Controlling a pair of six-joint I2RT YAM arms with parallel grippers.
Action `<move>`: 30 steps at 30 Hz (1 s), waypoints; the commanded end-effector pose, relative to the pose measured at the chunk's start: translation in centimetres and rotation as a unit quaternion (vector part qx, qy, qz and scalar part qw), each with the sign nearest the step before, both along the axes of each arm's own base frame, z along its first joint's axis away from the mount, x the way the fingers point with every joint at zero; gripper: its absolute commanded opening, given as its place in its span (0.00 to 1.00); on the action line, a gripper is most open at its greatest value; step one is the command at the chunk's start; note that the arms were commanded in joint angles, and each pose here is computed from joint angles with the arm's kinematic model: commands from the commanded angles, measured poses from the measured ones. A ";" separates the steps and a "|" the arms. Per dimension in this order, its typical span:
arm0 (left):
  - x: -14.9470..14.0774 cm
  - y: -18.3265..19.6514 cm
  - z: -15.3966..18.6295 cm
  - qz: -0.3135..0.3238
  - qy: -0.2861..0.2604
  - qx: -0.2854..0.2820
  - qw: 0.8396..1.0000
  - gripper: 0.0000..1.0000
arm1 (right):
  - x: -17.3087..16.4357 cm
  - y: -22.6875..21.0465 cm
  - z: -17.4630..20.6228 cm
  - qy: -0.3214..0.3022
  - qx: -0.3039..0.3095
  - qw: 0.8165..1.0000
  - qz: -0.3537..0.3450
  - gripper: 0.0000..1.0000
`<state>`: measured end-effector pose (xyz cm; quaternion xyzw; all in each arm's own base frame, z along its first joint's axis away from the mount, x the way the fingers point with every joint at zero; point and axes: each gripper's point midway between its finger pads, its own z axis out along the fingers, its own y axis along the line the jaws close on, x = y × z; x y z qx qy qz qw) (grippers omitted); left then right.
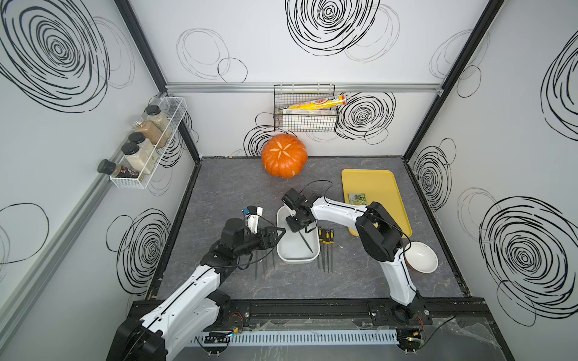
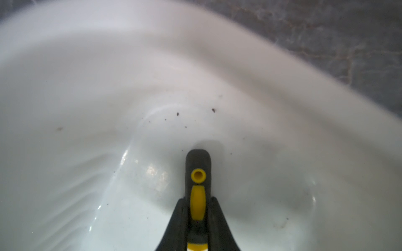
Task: Take the file tool out of the storage box
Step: Pick up the file tool from the storage box.
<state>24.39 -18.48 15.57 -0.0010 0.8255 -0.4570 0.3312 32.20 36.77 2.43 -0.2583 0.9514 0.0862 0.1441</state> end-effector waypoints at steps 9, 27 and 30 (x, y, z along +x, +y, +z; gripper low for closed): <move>-1.4 -1.2 3.9 -0.058 -0.077 -0.065 0.993 0.79 | 0.3 2.9 13.9 -0.117 0.203 0.971 0.044 0.08; -3.5 -4.9 4.1 -0.135 -0.098 -0.067 0.984 0.59 | -6.8 3.0 26.2 -0.116 0.531 0.835 0.084 0.03; -3.3 -4.8 3.9 -0.130 -0.098 -0.064 0.985 0.51 | -7.4 3.0 26.1 -0.109 0.541 0.830 0.086 0.03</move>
